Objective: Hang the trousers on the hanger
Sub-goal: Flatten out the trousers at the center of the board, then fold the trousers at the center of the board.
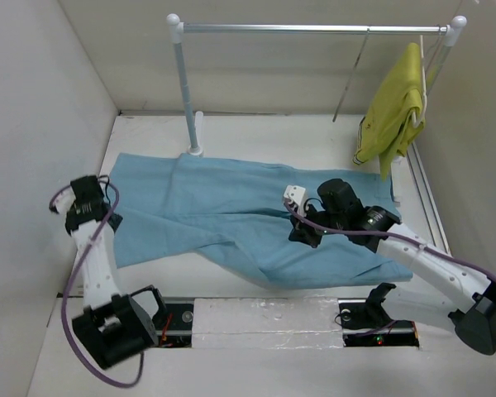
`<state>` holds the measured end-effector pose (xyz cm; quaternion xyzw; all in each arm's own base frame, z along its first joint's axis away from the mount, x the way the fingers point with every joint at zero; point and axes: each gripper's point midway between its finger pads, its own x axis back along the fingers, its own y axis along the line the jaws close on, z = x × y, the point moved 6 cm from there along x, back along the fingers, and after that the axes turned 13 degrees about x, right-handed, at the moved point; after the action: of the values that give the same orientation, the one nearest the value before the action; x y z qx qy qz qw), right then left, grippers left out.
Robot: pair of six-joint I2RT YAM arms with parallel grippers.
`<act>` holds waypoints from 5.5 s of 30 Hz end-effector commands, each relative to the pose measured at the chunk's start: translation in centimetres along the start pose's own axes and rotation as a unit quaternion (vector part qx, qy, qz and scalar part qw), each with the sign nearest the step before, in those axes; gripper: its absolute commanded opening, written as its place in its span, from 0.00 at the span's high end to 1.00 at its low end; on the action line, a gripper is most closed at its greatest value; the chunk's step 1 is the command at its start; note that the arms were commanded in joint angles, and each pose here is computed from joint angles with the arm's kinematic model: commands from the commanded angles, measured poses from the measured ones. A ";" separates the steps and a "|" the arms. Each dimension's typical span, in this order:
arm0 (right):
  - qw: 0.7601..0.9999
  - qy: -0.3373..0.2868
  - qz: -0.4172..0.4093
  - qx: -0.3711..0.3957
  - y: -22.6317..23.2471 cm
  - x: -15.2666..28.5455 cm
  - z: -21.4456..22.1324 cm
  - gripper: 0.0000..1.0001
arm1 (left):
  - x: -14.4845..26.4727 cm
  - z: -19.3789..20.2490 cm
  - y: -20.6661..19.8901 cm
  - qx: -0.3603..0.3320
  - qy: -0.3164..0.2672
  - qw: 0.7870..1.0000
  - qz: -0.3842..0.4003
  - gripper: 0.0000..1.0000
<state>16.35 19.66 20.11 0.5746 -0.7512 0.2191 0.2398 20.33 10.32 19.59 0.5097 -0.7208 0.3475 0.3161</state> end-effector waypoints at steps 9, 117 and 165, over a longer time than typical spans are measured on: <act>0.999 -0.042 -0.002 0.028 0.5 0.4 -1.4 0.91 | -0.5 4.8 2.5 0.248 0.099 0.964 -0.015 0.58; 0.616 0.210 0.506 -0.566 -15.3 18.2 23.6 0.43 | 19.1 5.1 2.9 -0.092 0.000 0.886 0.455 1.00; 0.614 0.141 0.554 -0.544 -7.0 22.7 24.4 1.00 | 21.7 -2.3 4.1 -0.049 -0.161 0.898 0.406 1.00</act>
<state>17.68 -13.67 10.00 -0.1681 -0.8761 -0.1090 0.4385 10.56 -0.05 35.10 0.1573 -0.9206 0.3358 0.1225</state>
